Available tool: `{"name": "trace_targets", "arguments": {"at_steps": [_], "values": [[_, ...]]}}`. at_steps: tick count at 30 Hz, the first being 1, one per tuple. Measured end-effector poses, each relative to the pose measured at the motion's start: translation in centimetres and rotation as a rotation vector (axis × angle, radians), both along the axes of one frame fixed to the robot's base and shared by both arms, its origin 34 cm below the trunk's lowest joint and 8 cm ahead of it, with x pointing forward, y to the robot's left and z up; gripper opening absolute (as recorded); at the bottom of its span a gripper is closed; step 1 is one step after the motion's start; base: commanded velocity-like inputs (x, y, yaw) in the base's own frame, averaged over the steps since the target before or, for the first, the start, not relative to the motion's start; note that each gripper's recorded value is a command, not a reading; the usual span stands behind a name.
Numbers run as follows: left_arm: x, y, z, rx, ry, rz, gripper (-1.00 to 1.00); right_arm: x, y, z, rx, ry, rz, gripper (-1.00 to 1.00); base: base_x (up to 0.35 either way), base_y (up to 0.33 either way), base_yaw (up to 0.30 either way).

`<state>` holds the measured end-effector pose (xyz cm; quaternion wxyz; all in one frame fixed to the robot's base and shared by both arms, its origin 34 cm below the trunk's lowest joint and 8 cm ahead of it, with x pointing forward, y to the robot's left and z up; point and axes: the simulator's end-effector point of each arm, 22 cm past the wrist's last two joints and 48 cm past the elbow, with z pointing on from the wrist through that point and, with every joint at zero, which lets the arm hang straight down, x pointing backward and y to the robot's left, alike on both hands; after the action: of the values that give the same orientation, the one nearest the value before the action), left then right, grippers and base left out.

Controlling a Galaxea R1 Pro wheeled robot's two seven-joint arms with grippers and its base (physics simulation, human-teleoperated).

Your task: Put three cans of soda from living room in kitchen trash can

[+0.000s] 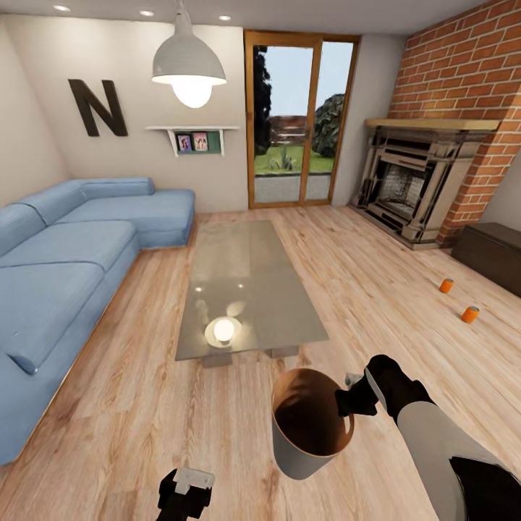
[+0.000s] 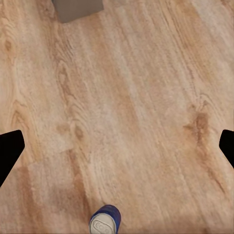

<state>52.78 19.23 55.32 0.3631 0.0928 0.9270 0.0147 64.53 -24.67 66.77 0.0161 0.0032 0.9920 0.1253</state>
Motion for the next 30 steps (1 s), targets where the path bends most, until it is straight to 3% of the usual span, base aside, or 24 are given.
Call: {"name": "trace_targets", "arguments": {"at_steps": [11, 30], "values": [[-0.5, 2.5, -2.5, 0.012, 0.029, -0.026, 1.00, 0.4, -0.2, -1.8, -0.004, -0.008, -0.001, -1.00, 0.000, 0.000, 0.000], [-0.4, 2.8, -6.1, 0.000, 0.041, -0.047, 1.00, 0.0, -0.1, -5.6, -0.003, 0.004, 0.000, -1.00, 0.000, 0.000, 0.000]]}}
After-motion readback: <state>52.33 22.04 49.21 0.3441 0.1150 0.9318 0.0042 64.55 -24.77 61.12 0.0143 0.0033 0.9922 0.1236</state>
